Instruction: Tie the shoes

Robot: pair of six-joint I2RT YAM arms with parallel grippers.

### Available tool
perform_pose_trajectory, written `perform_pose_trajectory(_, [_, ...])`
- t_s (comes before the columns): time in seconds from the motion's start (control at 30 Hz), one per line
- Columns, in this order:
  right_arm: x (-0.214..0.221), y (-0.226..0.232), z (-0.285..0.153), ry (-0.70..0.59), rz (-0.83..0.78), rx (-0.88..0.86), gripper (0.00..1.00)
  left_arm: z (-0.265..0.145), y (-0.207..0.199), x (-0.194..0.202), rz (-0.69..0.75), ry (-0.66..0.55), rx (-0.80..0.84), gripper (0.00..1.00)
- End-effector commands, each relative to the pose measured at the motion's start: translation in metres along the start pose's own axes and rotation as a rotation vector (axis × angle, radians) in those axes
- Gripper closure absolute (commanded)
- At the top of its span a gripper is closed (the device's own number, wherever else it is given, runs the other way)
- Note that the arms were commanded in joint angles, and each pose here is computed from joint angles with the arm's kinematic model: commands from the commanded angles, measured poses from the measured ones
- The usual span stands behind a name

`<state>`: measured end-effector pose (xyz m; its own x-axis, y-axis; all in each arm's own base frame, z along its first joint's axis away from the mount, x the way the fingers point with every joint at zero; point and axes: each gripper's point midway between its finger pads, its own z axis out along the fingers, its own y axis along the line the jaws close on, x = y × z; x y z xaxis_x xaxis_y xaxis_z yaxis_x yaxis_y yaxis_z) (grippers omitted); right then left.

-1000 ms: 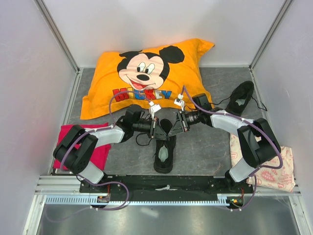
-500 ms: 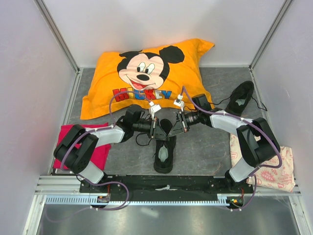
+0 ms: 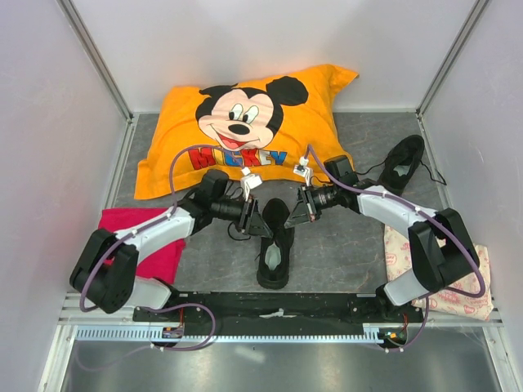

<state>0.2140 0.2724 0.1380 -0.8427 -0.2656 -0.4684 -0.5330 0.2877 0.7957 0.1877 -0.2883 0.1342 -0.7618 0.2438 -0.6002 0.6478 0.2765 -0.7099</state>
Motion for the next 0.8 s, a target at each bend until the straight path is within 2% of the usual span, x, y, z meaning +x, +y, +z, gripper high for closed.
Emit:
perform_pose_trajectory(0.0, [-0.011, 0.006, -0.010, -0.015, -0.086, 0.057, 1.00, -0.024, 0.000, -0.010, 0.210, 0.004, -0.060, 0.55])
perform_pose_trajectory(0.07, [-0.012, 0.006, -0.013, -0.007, -0.108, 0.083, 1.00, -0.036, 0.005, -0.013, 0.280, 0.005, -0.114, 0.55])
perform_pose_trajectory(0.13, [-0.016, 0.007, -0.018, -0.015, -0.134, 0.114, 1.00, -0.044, 0.011, -0.015, 0.444, 0.025, -0.147, 0.55])
perform_pose_trajectory(0.3, [-0.027, 0.012, -0.027, -0.025, -0.190, 0.162, 1.00, -0.055, 0.036, 0.004, 0.747, 0.150, -0.196, 0.52])
perform_pose_trajectory(0.4, [-0.031, 0.012, -0.030, -0.020, -0.209, 0.186, 1.00, -0.052, 0.053, 0.015, 0.857, 0.224, -0.184, 0.52])
perform_pose_trajectory(0.5, [-0.034, 0.014, -0.035, -0.021, -0.215, 0.213, 1.00, -0.050, 0.073, 0.017, 0.937, 0.278, -0.208, 0.53])
perform_pose_trajectory(0.77, [-0.036, 0.015, -0.041, -0.011, -0.255, 0.246, 1.00, -0.034, 0.107, 0.025, 1.033, 0.385, -0.202, 0.52])
